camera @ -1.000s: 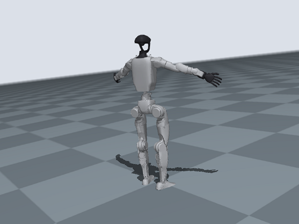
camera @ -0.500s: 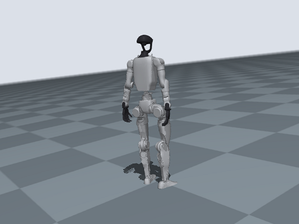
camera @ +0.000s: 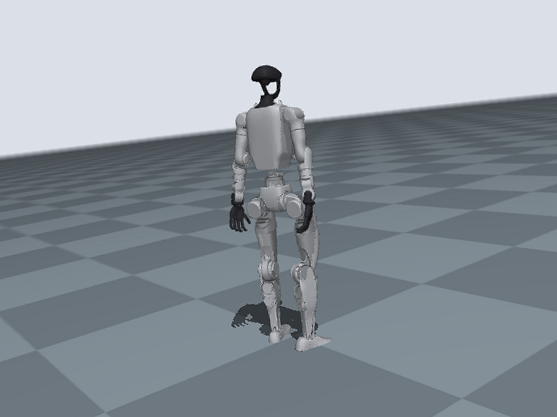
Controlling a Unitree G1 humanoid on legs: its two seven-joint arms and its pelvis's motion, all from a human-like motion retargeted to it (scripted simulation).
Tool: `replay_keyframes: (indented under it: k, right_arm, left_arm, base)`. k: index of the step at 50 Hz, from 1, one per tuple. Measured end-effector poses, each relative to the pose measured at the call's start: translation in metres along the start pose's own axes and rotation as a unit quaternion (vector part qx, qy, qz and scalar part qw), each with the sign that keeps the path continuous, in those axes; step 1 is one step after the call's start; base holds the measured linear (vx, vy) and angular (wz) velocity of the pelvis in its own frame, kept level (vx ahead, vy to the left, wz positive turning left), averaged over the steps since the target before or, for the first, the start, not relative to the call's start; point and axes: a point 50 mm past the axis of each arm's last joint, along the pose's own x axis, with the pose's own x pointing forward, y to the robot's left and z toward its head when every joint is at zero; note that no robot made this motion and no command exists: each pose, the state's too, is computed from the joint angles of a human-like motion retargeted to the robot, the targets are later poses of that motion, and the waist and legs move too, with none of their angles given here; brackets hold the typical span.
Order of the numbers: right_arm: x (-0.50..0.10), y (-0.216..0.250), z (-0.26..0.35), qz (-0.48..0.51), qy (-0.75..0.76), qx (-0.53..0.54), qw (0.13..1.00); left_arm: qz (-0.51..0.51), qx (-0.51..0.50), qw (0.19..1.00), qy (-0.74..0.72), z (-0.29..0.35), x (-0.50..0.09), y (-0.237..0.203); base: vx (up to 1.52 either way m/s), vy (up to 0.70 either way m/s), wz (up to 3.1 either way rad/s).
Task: In place motions
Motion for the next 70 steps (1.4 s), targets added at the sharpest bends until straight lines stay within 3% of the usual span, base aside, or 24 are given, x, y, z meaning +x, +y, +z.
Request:
replay_keyframes:
  k: [8,16,25,31,39,44,47,50,57,62,70]
  right_arm:
    - [-0.005,-0.009,0.020,0.008,-0.017,0.095,0.995]
    - [-0.050,-0.049,0.139,0.013,-0.215,0.222,0.951]
    - [-0.231,-0.112,0.299,-0.073,-0.529,0.202,0.821]
    - [-0.386,-0.129,0.335,-0.132,-0.699,0.159,0.685]
    - [-0.581,-0.133,0.289,-0.280,-0.828,0.076,0.481]
    - [-0.681,-0.125,0.210,-0.416,-0.855,0.078,0.299]
    - [-0.724,-0.118,0.150,-0.512,-0.834,0.115,0.174]
    - [-0.750,-0.105,0.102,-0.547,-0.821,0.154,0.055]
    - [-0.778,-0.079,0.030,-0.420,-0.888,0.167,-0.084]
    - [-0.786,-0.063,-0.012,-0.436,-0.870,0.166,-0.159]
    - [-0.790,-0.054,-0.005,-0.454,-0.864,0.151,-0.156]
  left_arm:
    - [0.037,0.029,0.998,-0.030,0.048,-0.011,0.030]
    - [0.060,-0.012,0.976,-0.208,0.170,-0.065,0.086]
    - [0.110,-0.105,0.848,-0.508,0.319,-0.238,0.144]
    - [0.116,-0.114,0.710,-0.685,0.364,-0.381,0.149]
    - [0.183,-0.136,0.476,-0.849,0.327,-0.547,0.167]
    - [0.237,-0.176,0.308,-0.904,0.268,-0.638,0.168]
    - [0.232,-0.200,0.197,-0.931,0.230,-0.682,0.157]
    - [0.209,-0.208,0.111,-0.949,0.199,-0.708,0.147]
    - [0.087,-0.189,0.035,-0.978,0.175,-0.738,0.118]
    - [0.053,-0.192,-0.014,-0.980,0.156,-0.750,0.110]
    - [0.055,-0.225,-0.015,-0.973,0.153,-0.746,0.123]
  base:
    - [-0.01,0.00,0.00]
    - [-0.08,0.01,-0.02]
    - [-0.01,0.00,0.00]
    - [0.08,0.00,-0.05]
    - [0.10,0.00,0.01]
    - [-0.03,-0.04,0.04]
    - [-0.14,0.05,-0.03]
    - [-0.02,0.05,0.00]
    - [0.00,0.00,0.07]
    - [-0.07,0.02,0.13]
    - [-0.01,0.04,0.01]
